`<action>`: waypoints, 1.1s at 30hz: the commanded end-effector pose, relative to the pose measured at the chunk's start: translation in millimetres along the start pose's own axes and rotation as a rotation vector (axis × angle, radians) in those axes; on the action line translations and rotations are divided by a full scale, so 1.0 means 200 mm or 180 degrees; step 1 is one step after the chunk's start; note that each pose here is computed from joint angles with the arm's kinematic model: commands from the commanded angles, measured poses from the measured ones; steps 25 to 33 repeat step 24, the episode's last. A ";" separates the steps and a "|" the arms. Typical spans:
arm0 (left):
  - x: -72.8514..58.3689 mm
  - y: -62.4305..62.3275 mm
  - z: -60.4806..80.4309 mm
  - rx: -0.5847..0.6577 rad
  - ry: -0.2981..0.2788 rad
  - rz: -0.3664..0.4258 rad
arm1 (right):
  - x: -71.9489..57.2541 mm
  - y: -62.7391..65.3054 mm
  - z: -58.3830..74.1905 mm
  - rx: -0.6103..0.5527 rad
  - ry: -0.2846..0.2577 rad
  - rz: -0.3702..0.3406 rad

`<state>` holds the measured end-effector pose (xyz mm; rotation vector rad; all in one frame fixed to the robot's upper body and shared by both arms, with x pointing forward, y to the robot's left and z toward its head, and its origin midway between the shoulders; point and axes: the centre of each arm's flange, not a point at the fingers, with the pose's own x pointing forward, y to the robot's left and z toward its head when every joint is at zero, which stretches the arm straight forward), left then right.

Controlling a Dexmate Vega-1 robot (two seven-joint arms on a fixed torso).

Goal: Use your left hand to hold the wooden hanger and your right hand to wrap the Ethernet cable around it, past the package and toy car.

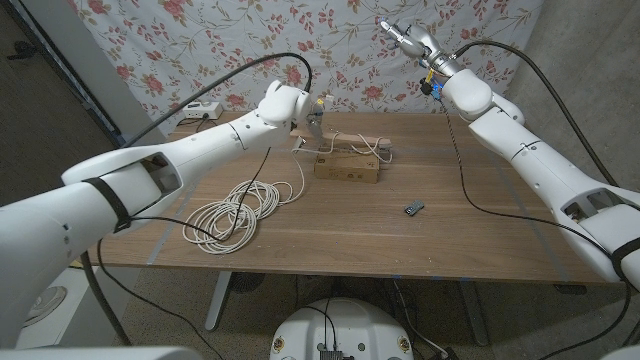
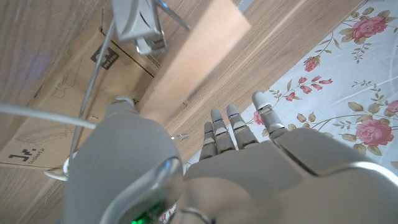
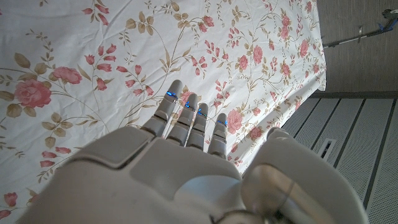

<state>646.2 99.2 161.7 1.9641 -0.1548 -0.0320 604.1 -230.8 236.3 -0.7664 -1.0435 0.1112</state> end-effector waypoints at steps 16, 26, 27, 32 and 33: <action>-0.16 -0.03 -0.25 -0.1506 -0.0783 0.0838 | -0.01 0.04 0.04 0.0045 -0.0002 0.0041; -0.17 -0.05 -0.28 -0.1779 -0.0967 0.1010 | -0.01 0.04 0.03 0.0107 0.0009 0.0069; -0.17 -0.05 -0.28 -0.1779 -0.0967 0.1010 | -0.01 0.04 0.03 0.0107 0.0009 0.0069; -0.17 -0.05 -0.28 -0.1779 -0.0967 0.1010 | -0.01 0.04 0.03 0.0107 0.0009 0.0069; -0.17 -0.05 -0.28 -0.1779 -0.0967 0.1010 | -0.01 0.04 0.03 0.0107 0.0009 0.0069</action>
